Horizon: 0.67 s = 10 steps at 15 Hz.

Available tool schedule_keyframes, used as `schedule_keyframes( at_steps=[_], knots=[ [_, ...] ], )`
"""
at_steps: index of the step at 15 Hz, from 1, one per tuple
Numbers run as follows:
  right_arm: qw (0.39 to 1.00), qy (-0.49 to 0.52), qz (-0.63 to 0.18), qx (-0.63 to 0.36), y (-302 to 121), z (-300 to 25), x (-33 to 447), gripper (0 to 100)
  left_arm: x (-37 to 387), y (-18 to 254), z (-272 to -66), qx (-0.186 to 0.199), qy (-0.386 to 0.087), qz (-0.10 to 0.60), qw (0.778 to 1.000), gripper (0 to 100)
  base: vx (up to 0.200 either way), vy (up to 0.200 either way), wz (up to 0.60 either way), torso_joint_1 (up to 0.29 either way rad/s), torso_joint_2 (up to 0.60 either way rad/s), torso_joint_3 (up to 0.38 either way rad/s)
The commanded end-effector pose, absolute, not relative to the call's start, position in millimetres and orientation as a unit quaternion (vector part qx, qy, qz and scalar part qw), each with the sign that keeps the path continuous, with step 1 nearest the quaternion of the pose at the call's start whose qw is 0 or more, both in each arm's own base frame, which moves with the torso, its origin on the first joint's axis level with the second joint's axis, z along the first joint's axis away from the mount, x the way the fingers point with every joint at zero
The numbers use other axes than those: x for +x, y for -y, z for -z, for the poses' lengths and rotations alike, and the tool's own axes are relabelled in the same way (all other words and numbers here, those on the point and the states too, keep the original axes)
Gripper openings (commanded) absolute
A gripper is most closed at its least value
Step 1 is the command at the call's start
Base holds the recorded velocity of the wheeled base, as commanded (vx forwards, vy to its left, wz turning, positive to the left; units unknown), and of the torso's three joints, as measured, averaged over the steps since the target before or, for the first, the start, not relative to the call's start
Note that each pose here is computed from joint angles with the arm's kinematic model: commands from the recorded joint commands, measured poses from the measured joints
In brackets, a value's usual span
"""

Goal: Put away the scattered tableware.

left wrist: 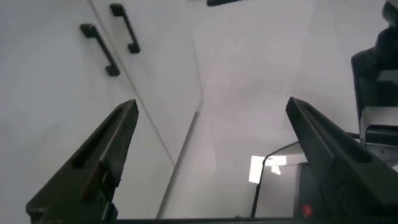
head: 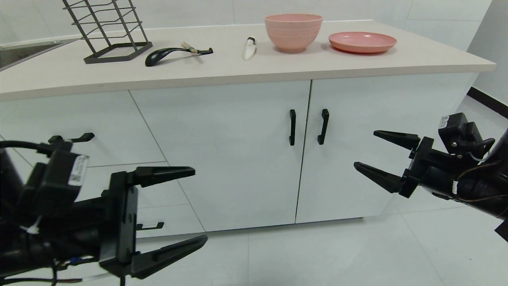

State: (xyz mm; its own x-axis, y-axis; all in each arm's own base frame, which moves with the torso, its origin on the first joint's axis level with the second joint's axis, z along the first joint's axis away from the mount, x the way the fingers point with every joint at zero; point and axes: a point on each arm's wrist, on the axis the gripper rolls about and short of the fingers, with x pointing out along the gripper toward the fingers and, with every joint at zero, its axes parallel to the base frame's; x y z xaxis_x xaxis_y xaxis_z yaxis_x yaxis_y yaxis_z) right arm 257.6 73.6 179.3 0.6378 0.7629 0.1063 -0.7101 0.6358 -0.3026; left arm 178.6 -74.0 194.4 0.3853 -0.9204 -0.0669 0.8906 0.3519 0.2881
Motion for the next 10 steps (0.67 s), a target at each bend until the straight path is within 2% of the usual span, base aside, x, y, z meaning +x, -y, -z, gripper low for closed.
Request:
schedule_keyframes(
  at_steps=[1,4,5,6,8,10],
  knots=[
    [0.894,0.110,-0.419,-0.119,-75.6,-173.6,264.3,100,215.2,113.1,-185.9,0.133,0.038,0.595,0.792,100,0.000,0.000,0.00,0.000,0.00,0.000],
    [0.882,0.130,-0.437,-0.123,-82.0,-175.9,267.0,100,229.9,169.3,-203.9,0.134,0.074,0.633,0.759,100,0.000,0.000,0.00,0.000,0.00,0.000],
    [0.881,0.132,-0.438,-0.123,-83.0,-176.9,267.2,100,231.2,177.0,-206.4,0.130,0.077,0.637,0.755,100,0.000,0.000,0.00,0.000,0.00,0.000],
    [0.880,0.132,-0.439,-0.123,-84.3,-176.2,269.0,100,240.6,206.8,-212.4,0.113,0.081,0.647,0.750,100,0.000,0.000,0.00,0.000,0.00,0.000],
    [0.878,0.139,-0.441,-0.125,-87.4,-178.5,272.2,100,263.3,227.3,-215.6,0.113,0.090,0.628,0.765,100,0.000,0.000,0.00,0.000,0.00,0.000],
    [0.877,0.142,-0.442,-0.125,-90.2,-178.6,279.1,100,283.3,241.7,-210.5,0.110,0.084,0.615,0.776,100,0.000,0.000,0.00,0.000,0.00,0.000]
  ],
)
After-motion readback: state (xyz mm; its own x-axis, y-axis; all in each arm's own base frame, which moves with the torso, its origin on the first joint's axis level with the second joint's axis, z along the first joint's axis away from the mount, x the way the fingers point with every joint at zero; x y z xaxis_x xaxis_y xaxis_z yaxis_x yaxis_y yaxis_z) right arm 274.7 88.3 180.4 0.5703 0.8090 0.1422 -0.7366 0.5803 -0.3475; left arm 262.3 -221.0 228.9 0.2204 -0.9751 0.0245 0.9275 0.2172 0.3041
